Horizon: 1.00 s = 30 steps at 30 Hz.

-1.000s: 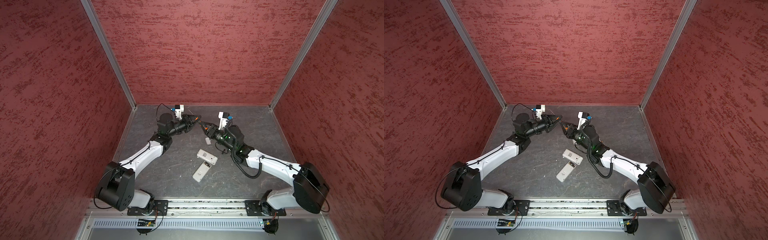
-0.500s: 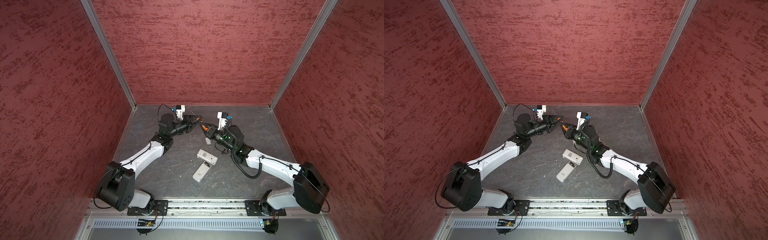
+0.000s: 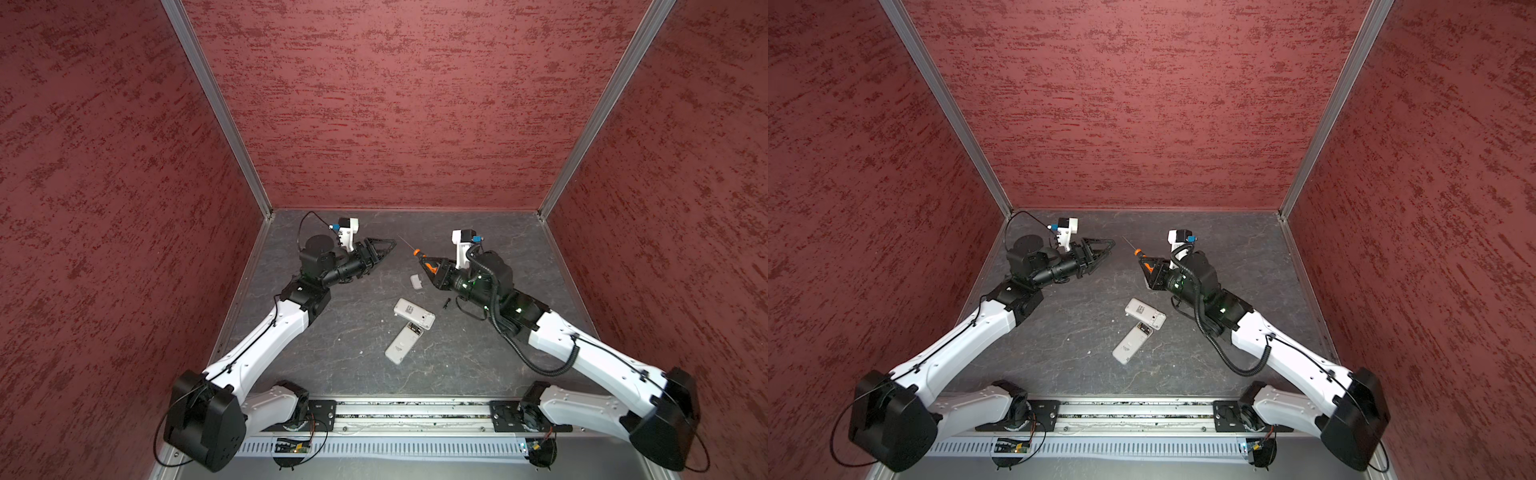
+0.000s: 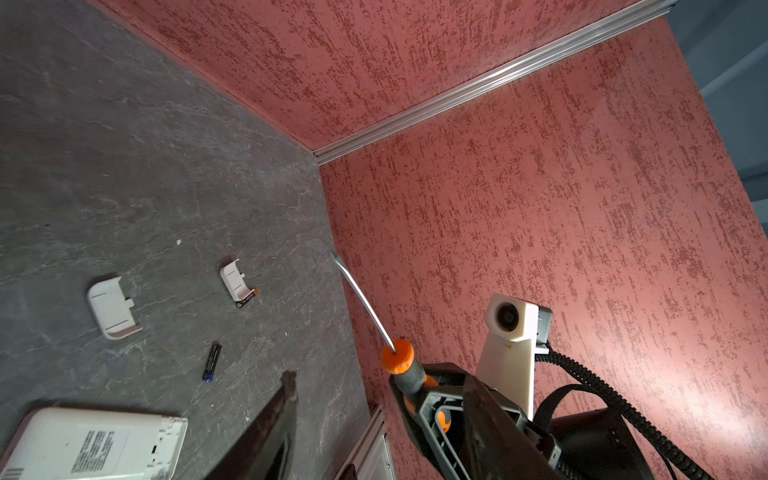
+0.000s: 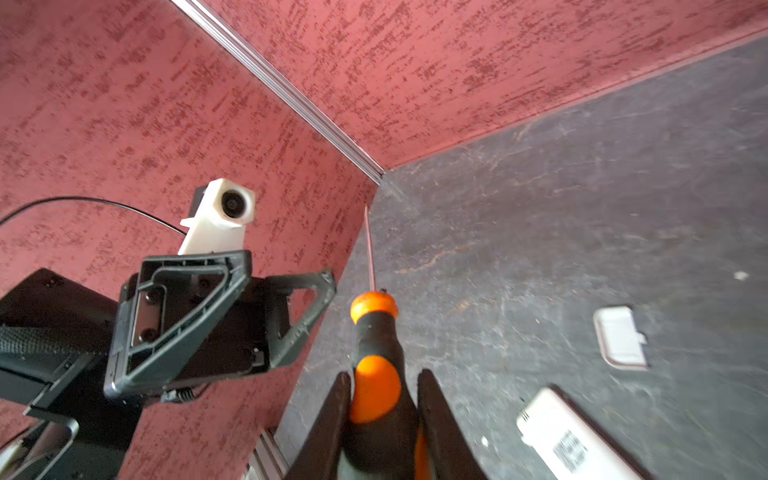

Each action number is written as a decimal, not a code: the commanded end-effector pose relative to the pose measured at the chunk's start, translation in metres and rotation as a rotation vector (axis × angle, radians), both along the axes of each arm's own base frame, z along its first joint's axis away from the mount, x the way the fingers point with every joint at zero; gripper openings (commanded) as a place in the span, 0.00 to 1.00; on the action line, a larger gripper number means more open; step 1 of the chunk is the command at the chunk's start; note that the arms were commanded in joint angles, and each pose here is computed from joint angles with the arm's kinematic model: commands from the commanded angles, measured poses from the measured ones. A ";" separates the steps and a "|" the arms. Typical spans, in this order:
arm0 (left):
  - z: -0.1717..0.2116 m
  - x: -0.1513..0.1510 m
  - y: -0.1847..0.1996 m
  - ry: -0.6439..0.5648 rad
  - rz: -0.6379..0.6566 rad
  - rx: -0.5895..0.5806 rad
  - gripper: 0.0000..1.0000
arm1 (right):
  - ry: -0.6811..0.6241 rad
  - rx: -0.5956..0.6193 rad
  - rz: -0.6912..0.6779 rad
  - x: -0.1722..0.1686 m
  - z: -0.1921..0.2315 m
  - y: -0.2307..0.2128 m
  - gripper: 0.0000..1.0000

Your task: Unload the batteries from the remote control

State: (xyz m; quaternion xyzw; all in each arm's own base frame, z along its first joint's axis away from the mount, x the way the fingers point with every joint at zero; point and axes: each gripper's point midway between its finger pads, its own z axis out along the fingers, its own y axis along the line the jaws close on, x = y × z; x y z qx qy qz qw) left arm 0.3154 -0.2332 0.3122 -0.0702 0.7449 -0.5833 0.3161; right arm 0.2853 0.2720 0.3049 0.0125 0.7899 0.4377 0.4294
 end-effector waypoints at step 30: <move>-0.253 -0.136 -0.039 0.133 -0.408 1.236 0.70 | 0.448 -0.621 0.176 -0.119 -0.120 -0.070 0.00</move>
